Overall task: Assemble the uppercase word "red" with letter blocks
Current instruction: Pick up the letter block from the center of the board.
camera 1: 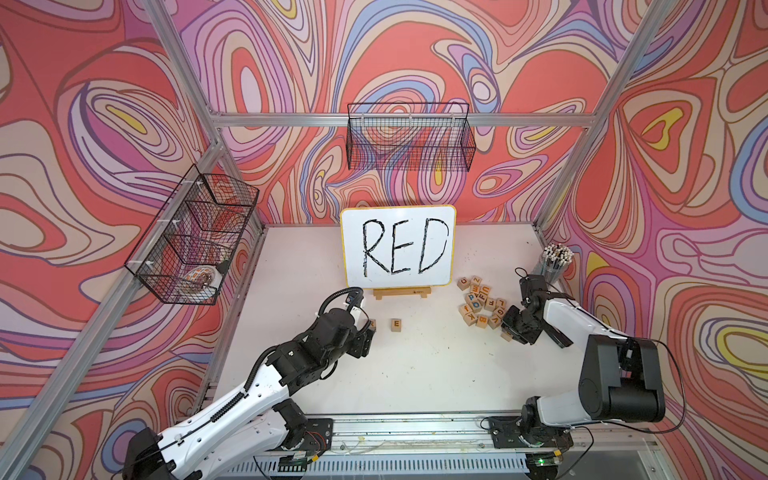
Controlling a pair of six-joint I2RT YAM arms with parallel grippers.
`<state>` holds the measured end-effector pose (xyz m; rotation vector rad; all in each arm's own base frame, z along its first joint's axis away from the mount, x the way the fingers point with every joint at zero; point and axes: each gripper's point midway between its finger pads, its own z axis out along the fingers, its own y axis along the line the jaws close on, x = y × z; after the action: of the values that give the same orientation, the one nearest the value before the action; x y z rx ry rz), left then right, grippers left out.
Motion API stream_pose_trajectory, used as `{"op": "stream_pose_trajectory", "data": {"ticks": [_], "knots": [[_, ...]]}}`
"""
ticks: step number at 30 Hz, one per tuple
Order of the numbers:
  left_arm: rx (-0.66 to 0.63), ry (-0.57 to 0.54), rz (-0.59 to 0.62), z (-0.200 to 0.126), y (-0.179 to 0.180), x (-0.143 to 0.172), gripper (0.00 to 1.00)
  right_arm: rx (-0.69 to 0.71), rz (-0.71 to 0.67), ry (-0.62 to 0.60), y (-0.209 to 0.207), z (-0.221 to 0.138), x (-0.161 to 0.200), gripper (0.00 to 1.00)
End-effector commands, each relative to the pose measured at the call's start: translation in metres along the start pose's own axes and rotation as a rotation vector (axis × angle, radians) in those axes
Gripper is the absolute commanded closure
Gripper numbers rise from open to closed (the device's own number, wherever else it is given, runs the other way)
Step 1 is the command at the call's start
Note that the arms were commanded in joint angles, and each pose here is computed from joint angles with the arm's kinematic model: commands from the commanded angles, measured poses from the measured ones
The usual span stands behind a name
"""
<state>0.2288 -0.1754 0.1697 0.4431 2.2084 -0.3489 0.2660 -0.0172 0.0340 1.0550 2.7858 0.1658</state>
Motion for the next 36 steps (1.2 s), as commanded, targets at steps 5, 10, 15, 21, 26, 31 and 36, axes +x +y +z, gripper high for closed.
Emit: {"op": "stream_pose_trajectory", "data": {"ticks": [5, 10, 15, 21, 26, 31, 36], "knots": [[-0.017, -0.020, 0.002, -0.005, 0.003, -0.007, 0.24, 0.025, -0.030, -0.009, -0.003, 0.002, -0.005, 0.69], [-0.015, -0.022, 0.004, -0.005, 0.003, -0.008, 0.24, -0.009, -0.046, -0.022, 0.001, -0.011, -0.003, 0.74], [-0.010, -0.018, 0.006, -0.001, 0.001, -0.008, 0.24, -0.040, -0.103, -0.070, 0.007, -0.045, -0.004, 0.76], [-0.005, -0.021, 0.011, 0.000, 0.000, -0.009, 0.24, -0.066, -0.242, -0.099, 0.042, -0.072, 0.012, 0.78], [-0.006, -0.033, 0.008, -0.004, 0.001, -0.011, 0.24, -0.109, -0.442, -0.094, 0.100, -0.077, 0.039, 0.77], [-0.011, -0.041, 0.002, -0.007, 0.003, -0.011, 0.24, -0.098, -0.666, -0.068, 0.153, -0.069, 0.069, 0.77], [-0.017, -0.037, 0.001, -0.007, 0.004, -0.010, 0.24, -0.091, -0.819, -0.021, 0.184, -0.051, 0.091, 0.77]]}}
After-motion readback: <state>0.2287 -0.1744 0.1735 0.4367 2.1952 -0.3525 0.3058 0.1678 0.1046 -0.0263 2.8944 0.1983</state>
